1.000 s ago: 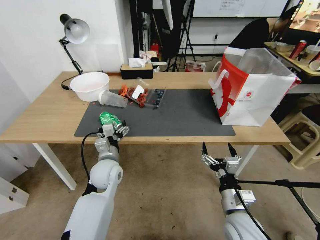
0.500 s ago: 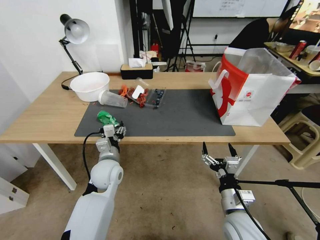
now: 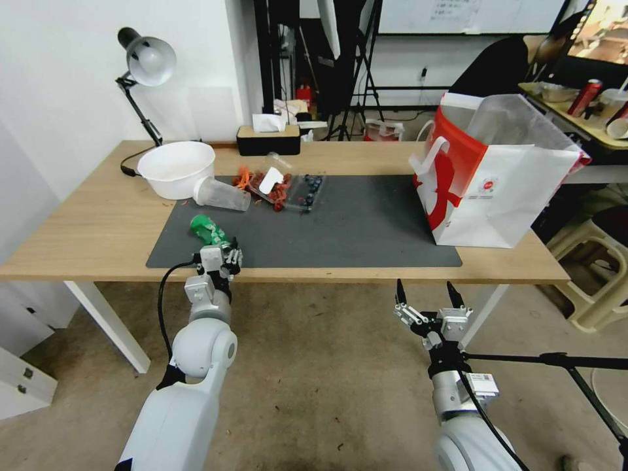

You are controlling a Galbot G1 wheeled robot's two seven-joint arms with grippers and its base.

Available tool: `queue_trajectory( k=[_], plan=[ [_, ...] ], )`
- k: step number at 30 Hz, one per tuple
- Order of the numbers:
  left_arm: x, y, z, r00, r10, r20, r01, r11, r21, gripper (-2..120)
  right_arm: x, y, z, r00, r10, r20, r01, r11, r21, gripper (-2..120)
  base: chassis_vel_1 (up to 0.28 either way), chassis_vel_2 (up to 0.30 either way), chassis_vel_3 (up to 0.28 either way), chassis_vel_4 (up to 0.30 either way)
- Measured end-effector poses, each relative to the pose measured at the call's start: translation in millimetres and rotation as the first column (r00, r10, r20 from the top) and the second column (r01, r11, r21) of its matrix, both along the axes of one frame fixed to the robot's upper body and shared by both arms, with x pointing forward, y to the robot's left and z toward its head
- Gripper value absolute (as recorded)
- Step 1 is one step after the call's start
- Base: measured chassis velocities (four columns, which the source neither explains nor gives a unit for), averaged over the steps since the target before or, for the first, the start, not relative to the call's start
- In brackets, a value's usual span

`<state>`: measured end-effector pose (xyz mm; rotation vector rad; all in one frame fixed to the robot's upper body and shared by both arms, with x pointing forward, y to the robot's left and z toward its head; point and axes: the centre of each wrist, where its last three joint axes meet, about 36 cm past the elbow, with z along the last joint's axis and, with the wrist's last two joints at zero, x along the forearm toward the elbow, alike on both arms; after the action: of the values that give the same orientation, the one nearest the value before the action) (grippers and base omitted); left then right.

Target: Pick up the trash from the table and place it into the takeout bag.

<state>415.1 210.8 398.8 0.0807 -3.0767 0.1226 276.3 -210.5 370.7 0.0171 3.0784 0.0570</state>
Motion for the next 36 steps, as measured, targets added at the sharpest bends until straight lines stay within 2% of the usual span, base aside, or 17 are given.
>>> queue_trajectory(
  k=[5,7,8,10,11,13,15,18,19,21,22,24,25,28,29,33,36],
  plan=[
    [5,11,2,0.982,-0.122,0.141,0.121,0.992,0.02,47,0,0,0,1.0,-0.003,0.002,0.003,1.0,0.0,100,0.0,0.0,0.0,0.0],
    [11,19,6,0.959,-0.191,0.211,0.189,0.982,0.03,47,1,-1,0,1.0,-0.004,0.003,0.004,1.0,0.001,100,0.0,0.0,0.0,0.0],
    [11,19,6,0.959,-0.191,0.211,0.189,0.982,0.03,47,1,-1,0,1.0,-0.004,0.003,0.004,1.0,0.001,100,0.0,0.0,0.0,0.0],
    [17,26,12,0.93,-0.254,0.267,0.255,0.966,0.034,47,1,-1,-1,1.0,-0.005,0.003,0.005,1.0,0.001,100,0.0,0.0,0.0,0.0],
    [17,26,12,0.93,-0.254,0.267,0.255,0.966,0.034,47,1,-1,-1,1.0,-0.005,0.003,0.005,1.0,0.001,100,0.0,0.0,0.0,0.0],
    [25,29,21,0.9,-0.311,0.307,0.315,0.948,0.036,47,1,-1,-1,1.0,-0.005,0.005,0.005,1.0,0.002,100,0.0,0.0,0.0,0.0],
    [27,30,24,0.891,-0.326,0.316,0.331,0.943,0.039,47,1,-1,-1,1.0,-0.005,0.006,0.005,1.0,0.002,100,0.0,0.0,0.0,0.0],
    [47,34,48,0.829,-0.425,0.362,0.434,0.899,0.062,47,4,-2,-1,1.0,-0.006,0.012,0.006,1.0,0.006,100,0.0,0.0,0.0,0.0],
    [47,34,48,0.829,-0.425,0.362,0.434,0.899,0.062,47,4,-2,-1,1.0,-0.006,0.012,0.006,1.0,0.006,100,0.0,0.0,0.0,0.0],
    [63,30,68,0.782,-0.5,0.374,0.506,0.858,0.088,47,6,-3,-1,1.0,-0.009,0.015,0.009,1.0,0.006,100,0.0,0.0,0.0,0.0],
    [63,30,68,0.782,-0.5,0.374,0.506,0.858,0.088,47,6,-3,-1,1.0,-0.009,0.015,0.009,1.0,0.006,100,0.0,0.0,0.0,0.0],
    [71,18,78,0.75,-0.548,0.37,0.556,0.826,0.094,47,6,-3,-2,1.0,-0.015,0.014,0.015,1.0,0.007,100,0.0,0.0,0.0,0.0],
    [71,18,78,0.75,-0.548,0.37,0.556,0.826,0.094,47,6,-3,-2,1.0,-0.015,0.014,0.015,1.0,0.007,100,0.0,0.0,0.0,0.0],
    [83,-5,88,0.703,-0.61,0.366,0.622,0.777,0.098,47,5,-4,-3,1.0,-0.023,0.012,0.023,1.0,0.008,100,0.0,0.0,0.0,0.0],
    [83,-5,88,0.703,-0.61,0.366,0.622,0.777,0.098,47,5,-4,-3,1.0,-0.023,0.012,0.023,1.0,0.008,100,0.0,0.0,0.0,0.0],
    [100,-25,98,0.666,-0.651,0.365,0.664,0.74,0.109,47,3,-6,-4,1.0,-0.028,0.009,0.028,1.0,0.006,100,0.0,0.0,0.0,0.0],
    [119,-47,113,0.624,-0.685,0.375,0.697,0.705,0.129,47,4,-7,-5,0.999,-0.033,0.009,0.033,0.999,0.003,100,0.0,0.0,0.0,0.0]
  ],
)
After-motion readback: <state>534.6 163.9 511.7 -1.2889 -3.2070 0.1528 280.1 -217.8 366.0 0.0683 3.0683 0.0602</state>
